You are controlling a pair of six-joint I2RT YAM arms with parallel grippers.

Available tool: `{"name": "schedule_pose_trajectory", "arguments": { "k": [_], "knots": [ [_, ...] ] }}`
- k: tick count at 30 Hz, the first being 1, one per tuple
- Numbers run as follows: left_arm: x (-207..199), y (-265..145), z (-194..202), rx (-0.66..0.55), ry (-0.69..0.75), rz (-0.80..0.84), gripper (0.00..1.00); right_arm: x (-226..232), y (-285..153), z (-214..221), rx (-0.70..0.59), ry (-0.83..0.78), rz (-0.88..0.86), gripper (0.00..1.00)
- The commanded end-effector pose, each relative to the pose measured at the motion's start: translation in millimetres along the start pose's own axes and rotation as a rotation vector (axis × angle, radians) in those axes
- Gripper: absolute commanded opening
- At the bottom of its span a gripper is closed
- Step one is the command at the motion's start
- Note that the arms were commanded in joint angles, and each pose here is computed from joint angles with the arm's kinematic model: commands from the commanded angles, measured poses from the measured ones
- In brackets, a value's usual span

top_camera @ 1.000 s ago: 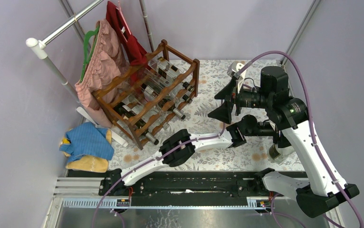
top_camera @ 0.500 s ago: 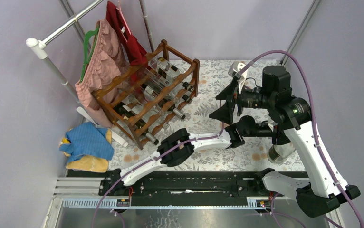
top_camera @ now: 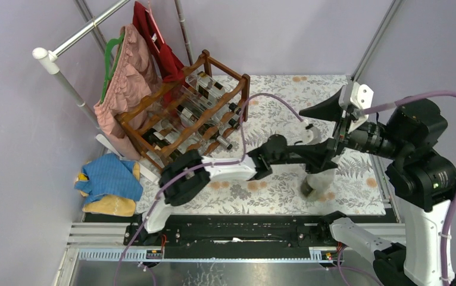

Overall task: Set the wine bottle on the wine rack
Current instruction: Place the wine bottle at the center of the board.

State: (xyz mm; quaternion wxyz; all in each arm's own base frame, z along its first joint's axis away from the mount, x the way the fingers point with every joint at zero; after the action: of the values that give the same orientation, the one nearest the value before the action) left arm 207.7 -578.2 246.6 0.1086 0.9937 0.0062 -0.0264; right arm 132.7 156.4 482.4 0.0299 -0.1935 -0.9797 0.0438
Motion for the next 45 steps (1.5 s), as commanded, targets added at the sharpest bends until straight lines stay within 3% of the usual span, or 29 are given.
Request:
{"name": "schedule_pose_trajectory", "arguments": {
  "k": [1,9,15,19,22,30,38,42,45],
  "knots": [
    [-4,-39,-109,-0.218,0.161,-0.037,0.0,-13,1,8,0.03,0.005,0.054,1.0],
    [0,-116,-110,-0.118,0.237,-0.14,0.0,-36,15,30,0.06,0.087,0.054,1.0],
    [1,-152,-91,-0.042,0.267,-0.15,0.0,-53,27,48,0.083,0.171,0.024,1.0],
    [6,-168,-87,-0.052,0.245,-0.174,0.02,-59,28,56,0.093,0.184,0.032,1.0],
    [8,-176,-82,-0.042,0.227,-0.188,0.12,-61,30,59,0.098,0.195,0.032,1.0],
    [11,-190,-79,-0.016,0.206,-0.234,0.55,-68,31,67,0.112,0.219,0.042,1.0],
    [11,-213,-90,0.038,0.183,-0.349,0.87,-70,33,74,0.131,0.228,0.029,1.0],
    [-3,-230,-102,0.07,0.157,-0.367,0.97,-71,33,79,0.153,0.229,0.027,1.0],
    [-18,-242,-111,0.128,0.115,-0.356,0.99,-72,33,84,0.186,0.231,0.015,1.0]
  ]
}}
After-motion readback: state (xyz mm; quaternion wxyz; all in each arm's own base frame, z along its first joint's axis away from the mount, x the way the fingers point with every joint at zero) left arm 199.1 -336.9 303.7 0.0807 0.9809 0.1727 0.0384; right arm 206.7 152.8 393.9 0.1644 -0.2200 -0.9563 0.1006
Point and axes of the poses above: each gripper's point midway between its finger pads, its own y axis out along the fingers, its own x axis along the line the jaws close on, z = x × y, the point moved 3 cm from there along -y, back along the fingers, and after that the axes turned 8 degrees about y, right-handed, at the moved point
